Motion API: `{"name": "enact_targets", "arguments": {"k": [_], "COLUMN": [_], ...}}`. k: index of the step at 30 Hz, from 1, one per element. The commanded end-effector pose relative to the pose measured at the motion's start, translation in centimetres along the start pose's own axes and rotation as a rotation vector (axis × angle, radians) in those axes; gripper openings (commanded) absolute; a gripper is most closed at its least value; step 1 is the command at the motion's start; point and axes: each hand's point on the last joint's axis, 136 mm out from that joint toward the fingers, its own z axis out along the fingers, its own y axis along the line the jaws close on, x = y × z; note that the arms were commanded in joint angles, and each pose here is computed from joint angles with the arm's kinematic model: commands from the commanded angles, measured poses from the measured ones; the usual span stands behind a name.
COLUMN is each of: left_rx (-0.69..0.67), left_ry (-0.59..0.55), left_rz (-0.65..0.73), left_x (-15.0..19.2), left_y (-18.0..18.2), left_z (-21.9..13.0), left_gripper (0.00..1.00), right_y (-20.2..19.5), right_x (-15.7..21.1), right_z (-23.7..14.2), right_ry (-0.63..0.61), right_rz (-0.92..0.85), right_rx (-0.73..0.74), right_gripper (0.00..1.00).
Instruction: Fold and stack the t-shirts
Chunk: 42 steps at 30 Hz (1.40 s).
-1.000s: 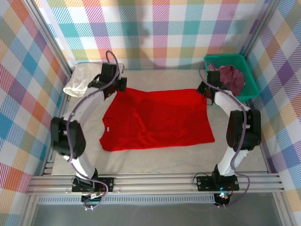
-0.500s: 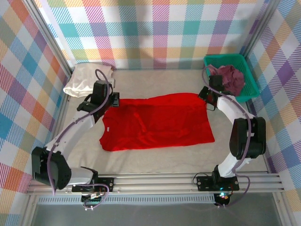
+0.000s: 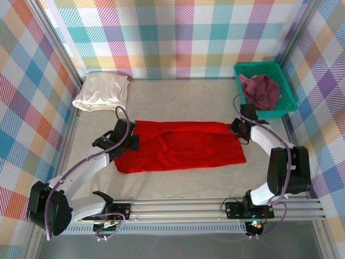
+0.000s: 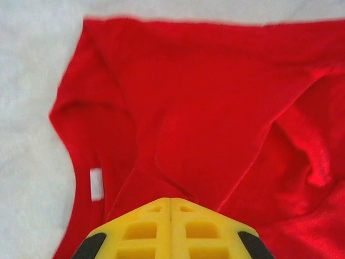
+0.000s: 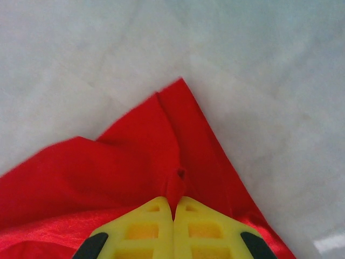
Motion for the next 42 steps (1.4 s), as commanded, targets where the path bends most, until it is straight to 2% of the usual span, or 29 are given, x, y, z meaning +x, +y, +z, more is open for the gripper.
{"name": "enact_targets", "arguments": {"k": [1,6,14,19,20,23,24,25,29,32,35,42], "left_rx": [-0.005,0.022,0.022,0.044,0.043,0.075,0.086,0.107,0.187,0.21,0.222,0.043], "left_ry": [-0.003,0.0,0.033,0.054,0.059,0.047,0.034,0.013,-0.054,0.009,0.084,0.147], "left_rz": [-0.062,-0.065,-0.11,-0.147,-0.151,-0.158,-0.161,-0.164,-0.144,-0.091,-0.05,-0.032], "left_x": [1.2,2.7,5.0,6.3,6.5,6.7,6.5,6.2,3.9,2.6,1.5,0.7], "left_y": [0.3,0.3,0.9,0.8,0.8,0.6,0.5,0.3,-1.3,-3.4,-5.4,-3.9], "left_z": [-0.9,-1.7,-1.9,-1.8,-1.8,-2.4,-2.7,-3.1,-3.6,-1.6,1.5,6.0], "left_gripper": [0.0,0.0,0.0,0.0,0.07,0.45,0.52,0.54,0.49,0.46,0.49,0.51], "right_y": [-1.0,-1.3,-0.1,-0.6,-0.9,-1.9,-2.0,-2.0,-0.3,3.2,5.5,7.0], "right_x": [0.5,0.1,-3.6,-3.5,-3.1,-1.7,-1.5,-1.3,-1.9,-1.9,-0.8,0.5], "right_z": [-0.6,-0.6,-0.8,0.1,0.1,-0.2,-0.3,-0.5,-2.4,-3.0,-2.8,-3.0], "right_ry": [-0.01,-0.025,-0.122,-0.104,-0.099,-0.078,-0.074,-0.069,-0.09,-0.082,-0.059,-0.036], "right_rz": [-0.003,-0.039,-0.075,-0.063,-0.051,-0.025,-0.024,-0.027,-0.04,-0.105,-0.177,-0.219], "right_rx": [0.017,0.038,0.058,0.082,0.085,0.096,0.092,0.087,0.004,-0.126,-0.166,-0.22], "right_gripper": [0.02,0.03,0.04,0.04,0.08,0.3,0.32,0.33,0.34,0.35,0.36,0.37]}}
